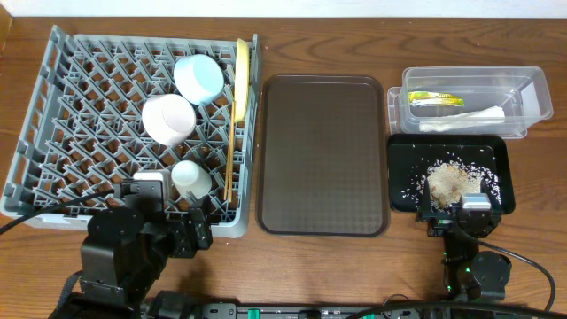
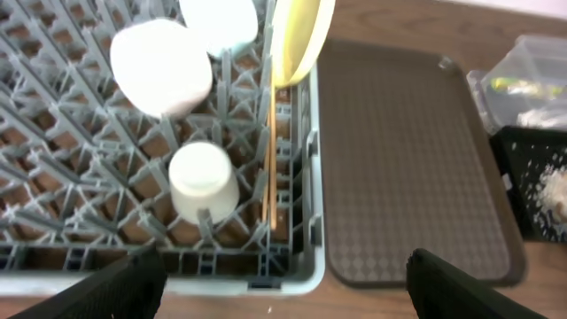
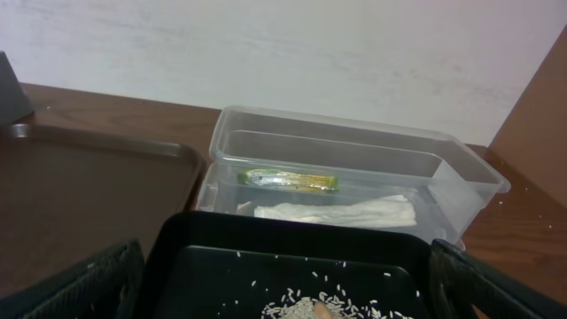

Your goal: Sort waste into correct bins and load items into the dishwasher

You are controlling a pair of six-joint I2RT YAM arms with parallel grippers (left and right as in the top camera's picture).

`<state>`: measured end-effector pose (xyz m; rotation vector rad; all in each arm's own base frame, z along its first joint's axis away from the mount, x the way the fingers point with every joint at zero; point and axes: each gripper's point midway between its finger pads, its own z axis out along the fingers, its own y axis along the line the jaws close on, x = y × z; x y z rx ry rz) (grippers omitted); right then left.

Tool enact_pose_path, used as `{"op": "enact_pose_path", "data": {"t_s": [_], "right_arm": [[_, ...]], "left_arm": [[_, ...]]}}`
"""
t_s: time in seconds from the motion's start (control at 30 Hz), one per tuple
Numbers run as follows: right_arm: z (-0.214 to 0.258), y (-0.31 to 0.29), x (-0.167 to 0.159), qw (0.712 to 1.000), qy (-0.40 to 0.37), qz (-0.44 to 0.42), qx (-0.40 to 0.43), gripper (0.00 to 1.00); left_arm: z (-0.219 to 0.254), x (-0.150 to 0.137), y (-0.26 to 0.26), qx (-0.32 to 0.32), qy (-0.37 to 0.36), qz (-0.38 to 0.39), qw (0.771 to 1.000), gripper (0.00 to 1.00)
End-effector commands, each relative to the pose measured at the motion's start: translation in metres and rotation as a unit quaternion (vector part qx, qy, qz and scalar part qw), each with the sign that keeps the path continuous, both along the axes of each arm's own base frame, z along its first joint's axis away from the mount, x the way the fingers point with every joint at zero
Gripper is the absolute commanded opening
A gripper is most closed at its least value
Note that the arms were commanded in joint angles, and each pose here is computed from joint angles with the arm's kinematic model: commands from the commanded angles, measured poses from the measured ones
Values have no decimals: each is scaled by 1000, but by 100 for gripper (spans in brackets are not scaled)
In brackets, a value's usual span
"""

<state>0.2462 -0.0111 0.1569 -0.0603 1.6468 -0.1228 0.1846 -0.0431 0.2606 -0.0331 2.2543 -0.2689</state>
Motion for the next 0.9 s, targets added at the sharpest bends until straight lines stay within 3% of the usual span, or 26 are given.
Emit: {"op": "enact_pose_path", "data": {"t_s": [0.0, 0.33, 0.63, 0.87], "right_arm": [[0, 4, 0, 1000, 0, 8, -6, 99], [0, 4, 0, 1000, 0, 8, -5, 99], [0, 4, 0, 1000, 0, 8, -5, 99], [0, 4, 0, 1000, 0, 8, -5, 99]], "left_arm": [[-7, -4, 4, 11, 13, 4, 1000, 90], [-30, 16, 31, 71, -73, 58, 993, 90], [-77, 39, 37, 50, -174, 88, 980, 90], [-86, 51, 37, 29, -262, 98, 960, 90]]}}
